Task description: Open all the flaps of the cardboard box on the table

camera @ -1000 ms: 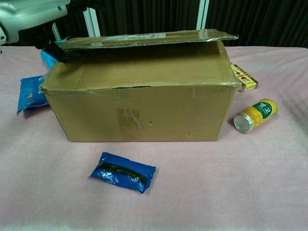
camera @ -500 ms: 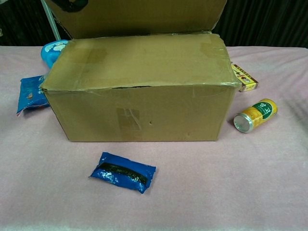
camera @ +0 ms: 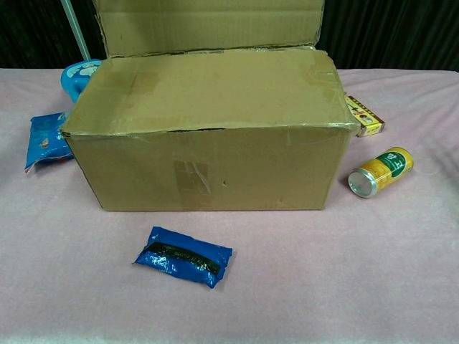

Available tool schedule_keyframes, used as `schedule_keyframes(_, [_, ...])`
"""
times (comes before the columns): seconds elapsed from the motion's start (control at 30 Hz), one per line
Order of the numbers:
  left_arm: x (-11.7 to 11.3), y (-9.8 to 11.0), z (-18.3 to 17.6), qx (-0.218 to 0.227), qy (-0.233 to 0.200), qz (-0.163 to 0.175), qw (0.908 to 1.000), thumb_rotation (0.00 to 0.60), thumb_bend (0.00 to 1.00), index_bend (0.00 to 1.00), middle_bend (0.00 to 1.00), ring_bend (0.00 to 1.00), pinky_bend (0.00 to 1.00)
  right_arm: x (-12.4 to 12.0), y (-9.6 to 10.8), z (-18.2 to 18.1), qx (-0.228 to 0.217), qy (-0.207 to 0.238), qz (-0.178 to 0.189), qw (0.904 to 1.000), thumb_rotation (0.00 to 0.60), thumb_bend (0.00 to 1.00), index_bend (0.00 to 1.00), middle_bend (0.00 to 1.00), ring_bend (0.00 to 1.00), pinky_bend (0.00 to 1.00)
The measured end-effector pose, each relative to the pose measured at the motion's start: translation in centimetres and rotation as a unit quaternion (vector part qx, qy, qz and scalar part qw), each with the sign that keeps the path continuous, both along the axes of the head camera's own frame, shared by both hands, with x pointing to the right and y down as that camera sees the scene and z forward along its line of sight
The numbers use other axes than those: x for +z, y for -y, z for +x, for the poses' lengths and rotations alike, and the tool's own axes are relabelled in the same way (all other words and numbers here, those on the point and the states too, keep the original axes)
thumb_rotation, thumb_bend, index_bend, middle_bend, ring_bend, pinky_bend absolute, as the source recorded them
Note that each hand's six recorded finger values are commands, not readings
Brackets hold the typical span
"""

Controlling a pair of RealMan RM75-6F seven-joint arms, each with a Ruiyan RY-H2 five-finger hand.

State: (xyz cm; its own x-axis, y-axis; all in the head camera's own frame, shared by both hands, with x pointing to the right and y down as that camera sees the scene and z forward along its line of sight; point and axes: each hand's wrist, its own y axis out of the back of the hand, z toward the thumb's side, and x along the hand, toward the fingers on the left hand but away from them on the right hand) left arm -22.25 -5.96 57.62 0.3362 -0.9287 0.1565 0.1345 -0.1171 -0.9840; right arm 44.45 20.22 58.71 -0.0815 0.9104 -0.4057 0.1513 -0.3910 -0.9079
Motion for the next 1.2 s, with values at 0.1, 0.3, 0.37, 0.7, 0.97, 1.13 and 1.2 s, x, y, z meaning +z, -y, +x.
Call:
schedule_keyframes(0.1, [0.3, 1.2, -0.2, -0.01, 0.004, 0.004, 0.9999, 0.6, 0.43, 0.0, 0.0, 0.0, 0.0, 0.1, 0.0, 0.1, 0.002, 0.0, -0.002, 1.0, 0.568, 0.3, 0.0, 0.0, 0.0, 0.24])
schedule_keyframes(0.3, [0.8, 1.2, -0.5, -0.015, -0.001, -0.004, 0.9999, 0.6, 0.38, 0.0, 0.0, 0.0, 0.0, 0.1, 0.0, 0.2, 0.006, 0.0, -0.003, 1.0, 0.567, 0.3, 0.0, 0.0, 0.0, 0.24])
schedule_keyframes(0.37, [0.7, 1.0, -0.8, -0.016, -0.005, -0.004, 0.9999, 0.6, 0.35, 0.0, 0.0, 0.0, 0.0, 0.0, 0.1, 0.3, 0.006, -0.001, -0.001, 1.0, 0.568, 0.3, 0.0, 0.0, 0.0, 0.24])
schedule_keyframes(0.7, [-1.0, -4.6, -4.4, -0.019, -0.045, -0.029, 0.9984, 0.6, 0.25, 0.0, 0.0, 0.0, 0.0, -0.6, 0.4, 0.3, 0.0, -0.01, 0.011, 0.9999, 0.569, 0.3, 0.0, 0.0, 0.0, 0.24])
schedule_keyframes(0.97, [-2.6, -13.3, -12.6, -0.058, -0.047, -0.048, 0.996, 0.6, 0.2, 0.0, 0.0, 0.0, 0.0, -1.4, 0.9, 0.1, 0.0, -0.014, 0.02, 0.9997, 0.568, 0.31, 0.0, 0.0, 0.0, 0.24])
schedule_keyframes(1.13, [-3.3, -18.5, -18.0, -0.103, -0.047, -0.058, 0.9918, 0.6, 0.19, 0.0, 0.0, 0.0, 0.0, -2.3, 1.6, -0.4, -0.005, -0.019, 0.03, 0.9993, 0.569, 0.32, 0.0, 0.0, 0.0, 0.24])
schedule_keyframes(1.2, [-3.7, -19.9, -19.7, -0.122, -0.053, -0.054, 0.9897, 0.6, 0.19, 0.0, 0.0, 0.0, 0.0, -2.7, 2.2, -0.9, -0.012, -0.019, 0.037, 0.9991, 0.572, 0.34, 0.0, 0.0, 0.0, 0.24])
